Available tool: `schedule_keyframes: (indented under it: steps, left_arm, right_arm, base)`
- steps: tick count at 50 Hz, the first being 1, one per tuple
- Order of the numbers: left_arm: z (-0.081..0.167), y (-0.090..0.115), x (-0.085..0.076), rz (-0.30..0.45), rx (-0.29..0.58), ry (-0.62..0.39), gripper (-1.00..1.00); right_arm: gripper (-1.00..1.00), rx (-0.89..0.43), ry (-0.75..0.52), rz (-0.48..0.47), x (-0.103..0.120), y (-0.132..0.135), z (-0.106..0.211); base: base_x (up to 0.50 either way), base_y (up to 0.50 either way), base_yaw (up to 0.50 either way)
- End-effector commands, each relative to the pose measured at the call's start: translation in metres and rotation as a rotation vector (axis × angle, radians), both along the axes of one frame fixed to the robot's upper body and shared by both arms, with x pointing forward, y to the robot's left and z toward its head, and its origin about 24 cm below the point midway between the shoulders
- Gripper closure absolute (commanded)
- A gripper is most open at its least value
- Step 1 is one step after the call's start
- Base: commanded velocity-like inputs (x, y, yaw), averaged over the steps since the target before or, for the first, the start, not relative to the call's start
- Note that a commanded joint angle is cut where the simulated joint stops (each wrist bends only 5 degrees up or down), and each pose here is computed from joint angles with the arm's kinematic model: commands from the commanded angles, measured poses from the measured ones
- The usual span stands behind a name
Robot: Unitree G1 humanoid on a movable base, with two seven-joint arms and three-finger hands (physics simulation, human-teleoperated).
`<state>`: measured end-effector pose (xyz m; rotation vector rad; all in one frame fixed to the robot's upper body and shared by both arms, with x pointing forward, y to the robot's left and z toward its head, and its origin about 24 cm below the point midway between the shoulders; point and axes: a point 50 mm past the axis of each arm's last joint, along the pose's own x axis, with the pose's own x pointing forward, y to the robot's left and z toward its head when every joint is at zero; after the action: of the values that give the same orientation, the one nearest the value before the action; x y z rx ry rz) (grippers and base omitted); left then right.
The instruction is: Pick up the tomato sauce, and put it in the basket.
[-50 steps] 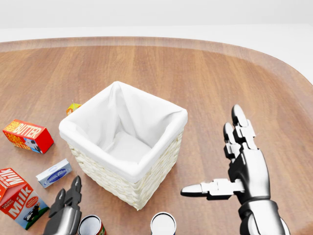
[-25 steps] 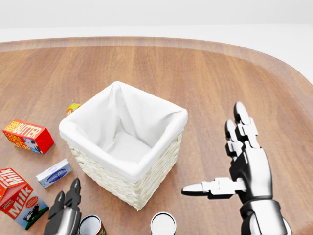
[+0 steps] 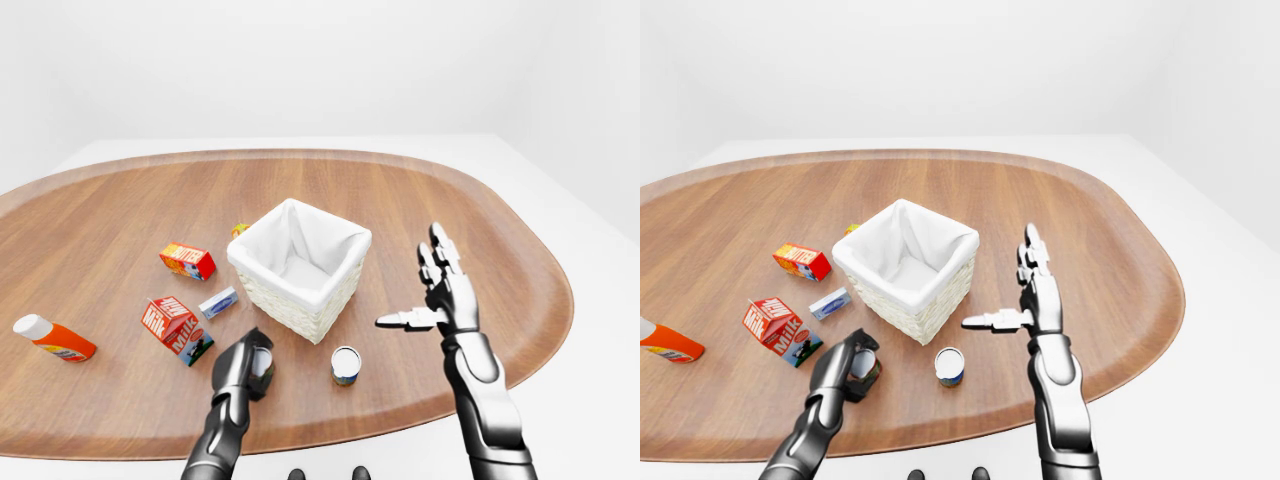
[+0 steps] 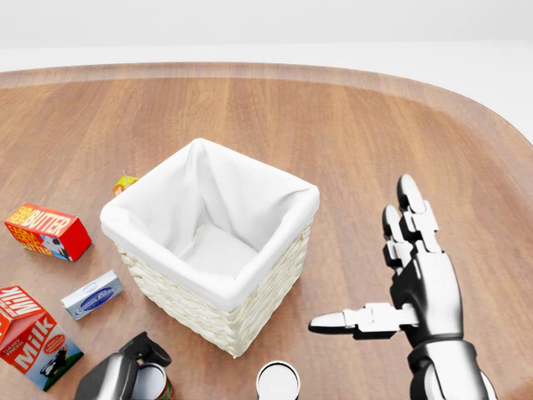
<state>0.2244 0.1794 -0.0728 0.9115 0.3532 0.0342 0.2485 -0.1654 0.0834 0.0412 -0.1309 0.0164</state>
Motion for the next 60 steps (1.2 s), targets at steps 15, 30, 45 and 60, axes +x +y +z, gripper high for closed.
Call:
schedule_keyframes:
  steps: [15,30,45,60]
  left_arm:
    - [0.015,-0.004,0.001,-0.032,-0.033,-0.048,1.0]
    - [0.04,-0.01,0.001,-0.081,-0.085,-0.119,1.0]
    - [0.058,-0.012,-0.001,-0.109,-0.111,-0.167,1.0]
    - [0.092,-0.012,-0.003,-0.131,-0.14,-0.23,1.0]
  right_arm:
    - [-1.0,0.001,0.003,-0.001,0.001,0.0,-0.001]
    - [-1.0,0.003,-0.01,-0.005,0.0,-0.001,0.002]
    - [-1.0,0.005,-0.02,-0.012,0.001,-0.003,0.005]
    - [-1.0,0.004,-0.02,-0.01,0.001,-0.002,0.005]
  base:
    - [0.0,0.0,0.0]
    - [0.0,0.0,0.0]
    - [0.0,0.0,0.0]
    - [0.0,0.0,0.0]
